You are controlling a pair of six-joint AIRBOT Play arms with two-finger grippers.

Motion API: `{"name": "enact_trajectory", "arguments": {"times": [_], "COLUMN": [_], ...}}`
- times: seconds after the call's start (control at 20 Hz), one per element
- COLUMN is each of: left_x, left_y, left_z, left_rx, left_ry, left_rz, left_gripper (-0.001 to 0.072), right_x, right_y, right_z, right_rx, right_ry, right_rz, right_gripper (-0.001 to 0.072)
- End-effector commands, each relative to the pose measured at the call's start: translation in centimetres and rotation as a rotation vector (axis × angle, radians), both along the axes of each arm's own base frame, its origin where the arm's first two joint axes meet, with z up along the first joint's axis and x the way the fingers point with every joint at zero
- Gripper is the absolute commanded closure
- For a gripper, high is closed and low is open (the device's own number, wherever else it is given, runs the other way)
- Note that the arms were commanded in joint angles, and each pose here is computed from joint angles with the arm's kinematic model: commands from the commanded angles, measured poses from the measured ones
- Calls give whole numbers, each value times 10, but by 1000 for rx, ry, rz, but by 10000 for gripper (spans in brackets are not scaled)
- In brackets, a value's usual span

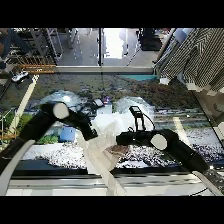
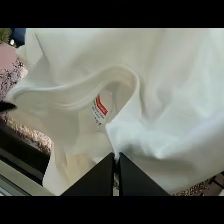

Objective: Fold the clothes and pants, and hang the long-sleeved shirts on hangers.

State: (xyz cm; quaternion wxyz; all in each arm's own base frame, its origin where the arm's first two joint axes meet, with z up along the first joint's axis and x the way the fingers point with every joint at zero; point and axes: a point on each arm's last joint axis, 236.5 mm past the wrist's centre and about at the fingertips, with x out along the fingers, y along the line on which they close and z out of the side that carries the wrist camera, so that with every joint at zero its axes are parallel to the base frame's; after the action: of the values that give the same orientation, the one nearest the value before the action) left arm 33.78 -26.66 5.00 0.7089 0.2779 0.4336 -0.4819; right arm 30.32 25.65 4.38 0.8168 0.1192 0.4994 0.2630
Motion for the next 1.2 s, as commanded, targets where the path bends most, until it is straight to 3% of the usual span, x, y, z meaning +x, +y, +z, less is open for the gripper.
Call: {"name": "enact_trajectory", "arguments": {"times": [0.0,0.1,0.2,0.25,0.3,0.35,0.45,0.65,0.75,0.8,0.95,1.15], "left_x": [-10,-3,15,23,29,37,61,103,105,104,102,102], "left_y": [-23,-38,-49,-47,-40,-33,-24,-18,-14,-14,-16,-16], "left_z": [-22,-26,-29,-34,-40,-41,-20,93,101,98,98,98], "left_rx": [133,122,73,69,82,87,14,-326,-346,-341,-352,-352], "left_ry": [-105,-155,-179,-170,-159,-160,-213,-374,-381,-372,-356,-355], "left_rz": [-196,-197,-104,-57,-15,16,107,295,301,300,301,301], "left_gripper": [62,63,87,249,544,691,689,690,691,690,690,690], "right_x": [9,8,3,0,-2,-3,3,36,50,52,37,-9], "right_y": [2,1,-1,-4,-8,-14,-27,-23,-18,-18,-18,20], "right_z": [17,24,22,19,16,13,14,36,51,53,39,7], "right_rx": [8,-9,-29,-44,-64,-90,-131,-63,12,41,41,260], "right_ry": [-42,-44,-24,-7,3,7,-16,-143,-188,-171,-75,123], "right_rz": [-1,11,25,25,23,16,-21,-109,-172,-209,-222,-283], "right_gripper": [689,689,689,689,689,689,689,684,403,298,264,161]}}
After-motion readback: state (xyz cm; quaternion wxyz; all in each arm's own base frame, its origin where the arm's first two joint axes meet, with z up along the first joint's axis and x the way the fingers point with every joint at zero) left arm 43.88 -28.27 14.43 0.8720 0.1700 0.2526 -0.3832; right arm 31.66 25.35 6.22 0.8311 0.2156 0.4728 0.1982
